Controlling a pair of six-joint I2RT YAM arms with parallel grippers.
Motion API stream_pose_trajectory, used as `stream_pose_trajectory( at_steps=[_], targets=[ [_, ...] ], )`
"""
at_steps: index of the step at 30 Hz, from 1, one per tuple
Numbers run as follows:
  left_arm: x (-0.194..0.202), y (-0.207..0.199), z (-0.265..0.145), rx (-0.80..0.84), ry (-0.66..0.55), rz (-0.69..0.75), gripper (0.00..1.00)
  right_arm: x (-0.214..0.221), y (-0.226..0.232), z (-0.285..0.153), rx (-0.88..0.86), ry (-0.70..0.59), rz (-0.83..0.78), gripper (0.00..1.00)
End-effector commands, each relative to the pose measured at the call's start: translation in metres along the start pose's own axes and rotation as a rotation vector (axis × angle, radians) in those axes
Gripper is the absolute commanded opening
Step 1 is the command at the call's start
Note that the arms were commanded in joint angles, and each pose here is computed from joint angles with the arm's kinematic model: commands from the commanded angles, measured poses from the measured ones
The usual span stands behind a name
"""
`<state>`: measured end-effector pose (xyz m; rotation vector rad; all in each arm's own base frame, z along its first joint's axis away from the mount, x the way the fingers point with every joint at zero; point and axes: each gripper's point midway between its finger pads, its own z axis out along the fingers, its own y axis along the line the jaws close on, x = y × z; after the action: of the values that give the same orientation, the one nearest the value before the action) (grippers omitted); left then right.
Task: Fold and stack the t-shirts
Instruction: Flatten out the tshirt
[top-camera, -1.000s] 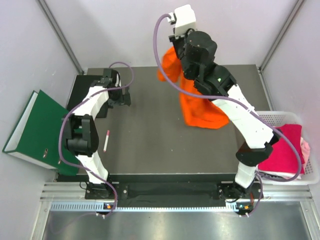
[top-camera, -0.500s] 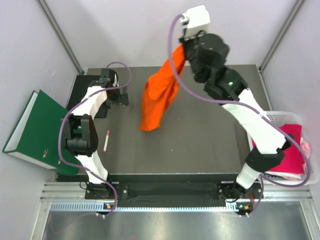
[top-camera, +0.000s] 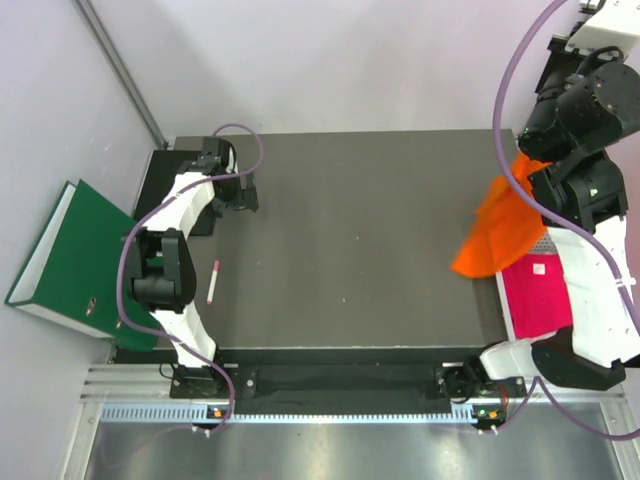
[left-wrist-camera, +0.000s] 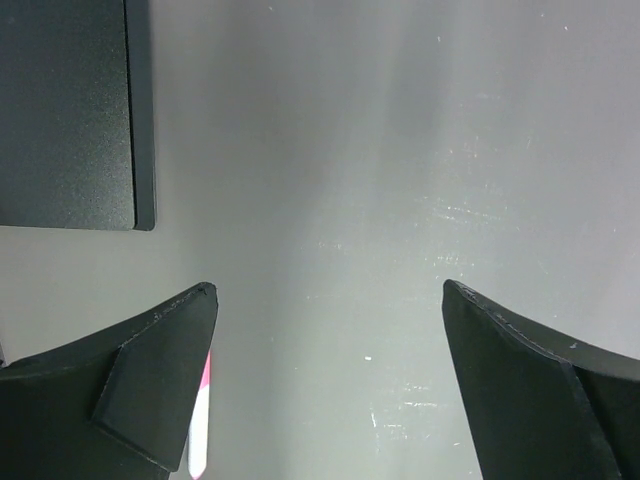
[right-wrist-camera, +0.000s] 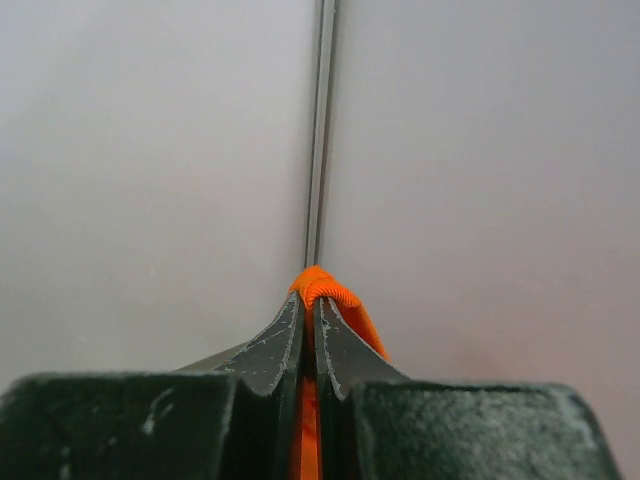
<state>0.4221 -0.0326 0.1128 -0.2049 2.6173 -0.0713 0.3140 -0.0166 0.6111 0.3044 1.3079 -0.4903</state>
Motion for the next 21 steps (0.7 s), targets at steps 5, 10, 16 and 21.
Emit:
stream_pose_trajectory(
  at_steps=[5, 10, 16, 21],
  targets=[
    [-0.015, -0.004, -0.016, 0.02, -0.053, -0.023, 0.99, 0.028, 0.079, 0.009, -0.275, 0.074, 0.034, 0.0],
    [-0.039, -0.005, -0.04, 0.015, -0.112, -0.029, 0.99, 0.14, 0.197, -0.022, -0.638, 0.35, 0.02, 0.0],
    [-0.078, -0.008, -0.079, 0.02, -0.243, -0.065, 0.99, 0.263, 0.34, -0.137, -1.102, 0.68, 0.023, 0.0],
    [-0.094, -0.004, -0.098, 0.002, -0.317, -0.089, 0.99, 0.287, 0.414, -0.235, -1.461, 0.853, -0.038, 0.0]
  ],
)
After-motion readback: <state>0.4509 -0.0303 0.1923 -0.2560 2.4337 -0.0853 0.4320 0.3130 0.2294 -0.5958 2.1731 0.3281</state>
